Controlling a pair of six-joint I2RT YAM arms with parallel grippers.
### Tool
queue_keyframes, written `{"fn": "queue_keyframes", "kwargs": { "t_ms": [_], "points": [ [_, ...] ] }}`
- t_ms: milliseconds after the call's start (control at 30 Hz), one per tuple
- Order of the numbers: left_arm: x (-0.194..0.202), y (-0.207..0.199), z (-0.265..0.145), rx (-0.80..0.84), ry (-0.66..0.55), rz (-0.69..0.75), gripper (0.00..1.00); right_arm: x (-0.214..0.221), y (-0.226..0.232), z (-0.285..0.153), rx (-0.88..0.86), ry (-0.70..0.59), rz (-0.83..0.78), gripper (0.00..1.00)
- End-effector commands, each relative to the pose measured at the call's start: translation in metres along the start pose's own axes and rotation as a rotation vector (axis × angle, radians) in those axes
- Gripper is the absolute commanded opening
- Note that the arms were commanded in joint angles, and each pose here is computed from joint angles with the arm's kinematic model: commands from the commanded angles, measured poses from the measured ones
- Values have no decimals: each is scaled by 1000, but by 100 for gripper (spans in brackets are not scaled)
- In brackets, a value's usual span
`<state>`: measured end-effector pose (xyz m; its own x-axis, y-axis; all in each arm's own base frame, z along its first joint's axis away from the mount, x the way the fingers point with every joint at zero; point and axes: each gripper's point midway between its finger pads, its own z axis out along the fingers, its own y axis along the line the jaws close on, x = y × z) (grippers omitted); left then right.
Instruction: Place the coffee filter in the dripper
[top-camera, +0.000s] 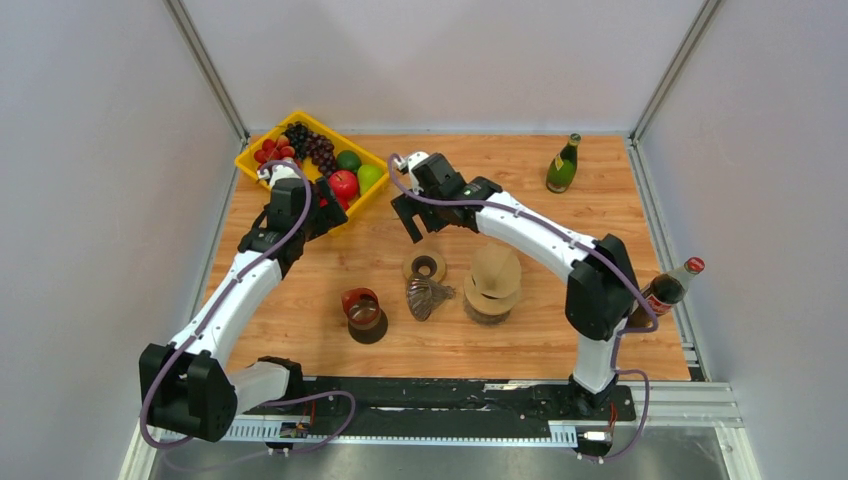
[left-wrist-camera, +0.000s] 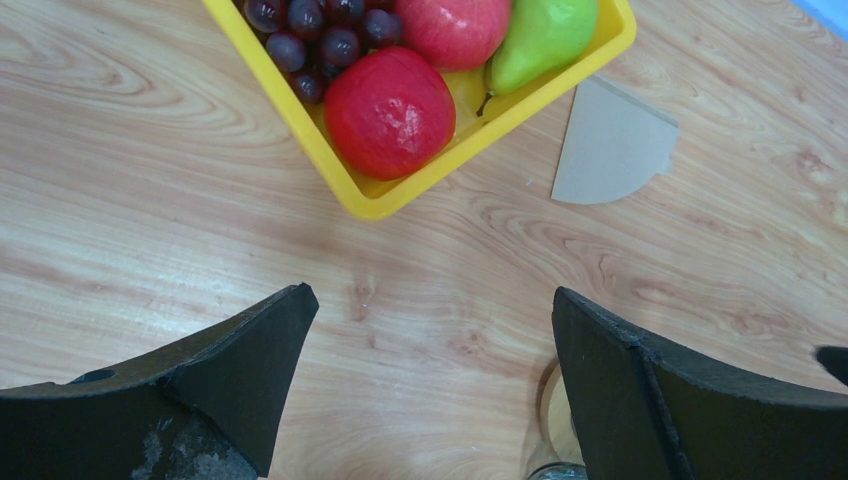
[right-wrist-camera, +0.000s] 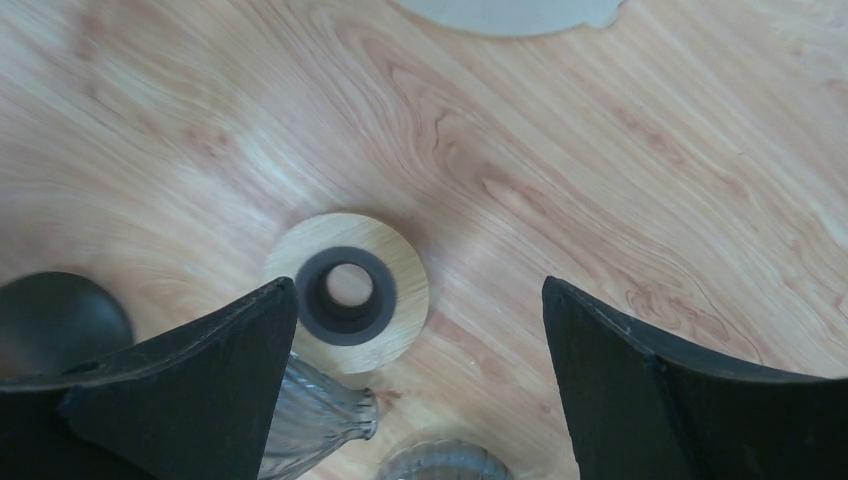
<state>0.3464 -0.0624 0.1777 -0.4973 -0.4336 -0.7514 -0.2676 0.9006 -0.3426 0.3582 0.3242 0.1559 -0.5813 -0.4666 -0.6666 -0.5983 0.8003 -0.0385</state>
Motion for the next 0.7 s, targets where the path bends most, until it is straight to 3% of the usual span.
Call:
{"fn": "queue_keyframes", "kwargs": {
  "t_ms": [0,367,667],
  "points": [
    [-9,-6,-4,34,-29,-1,100,8,-7,20,0,42,-103,94],
    [-9,-8,-3,45,-29,4,100,74,-4,55,-88,223,-192,87],
    [-10,-9,-4,51,-35,5,100,98,13,76,-173,290,-183,80]
  ]
}}
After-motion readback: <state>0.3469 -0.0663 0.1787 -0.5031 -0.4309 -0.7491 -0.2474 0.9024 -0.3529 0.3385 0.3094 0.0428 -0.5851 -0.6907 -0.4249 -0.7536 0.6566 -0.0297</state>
